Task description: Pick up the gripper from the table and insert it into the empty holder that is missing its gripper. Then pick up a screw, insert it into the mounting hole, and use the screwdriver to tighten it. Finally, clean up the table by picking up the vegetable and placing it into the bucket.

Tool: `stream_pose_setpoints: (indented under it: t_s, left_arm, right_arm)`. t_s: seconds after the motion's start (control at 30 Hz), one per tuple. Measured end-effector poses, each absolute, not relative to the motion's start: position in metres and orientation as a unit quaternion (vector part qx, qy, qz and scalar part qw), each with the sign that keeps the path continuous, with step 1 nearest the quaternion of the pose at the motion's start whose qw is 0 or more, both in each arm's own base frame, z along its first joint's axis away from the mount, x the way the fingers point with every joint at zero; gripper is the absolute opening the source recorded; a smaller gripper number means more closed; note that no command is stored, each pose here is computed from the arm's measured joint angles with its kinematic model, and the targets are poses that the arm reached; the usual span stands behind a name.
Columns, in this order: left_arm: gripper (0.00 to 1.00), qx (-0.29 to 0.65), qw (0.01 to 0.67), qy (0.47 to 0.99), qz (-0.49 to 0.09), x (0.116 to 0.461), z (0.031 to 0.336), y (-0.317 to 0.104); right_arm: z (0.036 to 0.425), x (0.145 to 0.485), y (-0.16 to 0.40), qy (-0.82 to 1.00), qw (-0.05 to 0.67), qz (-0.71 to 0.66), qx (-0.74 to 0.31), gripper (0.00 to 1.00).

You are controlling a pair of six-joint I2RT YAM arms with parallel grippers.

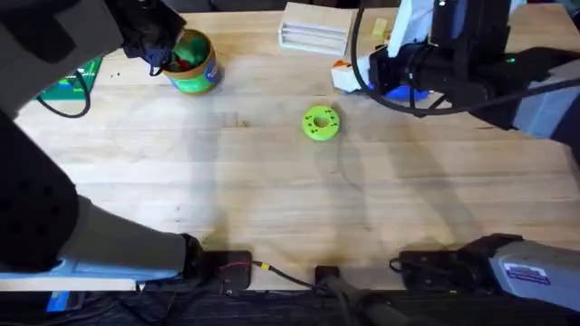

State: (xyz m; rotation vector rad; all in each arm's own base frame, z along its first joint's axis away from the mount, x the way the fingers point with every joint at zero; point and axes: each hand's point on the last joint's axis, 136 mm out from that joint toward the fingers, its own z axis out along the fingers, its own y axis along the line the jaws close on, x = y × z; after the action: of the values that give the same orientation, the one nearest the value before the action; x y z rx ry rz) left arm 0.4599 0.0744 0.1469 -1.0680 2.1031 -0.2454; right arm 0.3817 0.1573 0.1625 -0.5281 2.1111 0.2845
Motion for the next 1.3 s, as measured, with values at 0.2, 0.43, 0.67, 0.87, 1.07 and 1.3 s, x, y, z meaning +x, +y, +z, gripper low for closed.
stream_pose_setpoints:
  t_s: [0.2,0.43,0.67,0.87,1.07,1.3]
  left_arm:
    - [0.986,-0.419,0.376,0.821,-0.092,0.460,0.146,0.076]
    - [0.995,-0.361,0.393,0.843,-0.068,0.458,0.159,0.076]
    - [0.996,-0.237,0.448,0.862,-0.026,0.422,0.234,0.063]
    - [0.995,-0.080,0.436,0.897,0.003,0.364,0.265,0.012]
    - [0.669,0.072,0.414,0.908,-0.012,0.316,0.271,-0.054]
    - [0.016,0.172,0.422,0.889,-0.045,0.282,0.283,-0.104]
  right_arm:
    - [0.163,0.382,0.157,0.856,0.456,0.115,-0.214,0.992]
    - [0.167,0.384,0.158,0.851,0.465,0.117,-0.212,0.991]
    - [0.183,0.375,0.155,0.852,0.465,0.118,-0.209,0.991]
    - [0.212,0.364,0.151,0.871,0.429,0.115,-0.211,0.991]
    - [0.229,0.346,0.145,0.894,0.378,0.110,-0.212,0.992]
    - [0.233,0.334,0.140,0.906,0.351,0.107,-0.213,0.991]
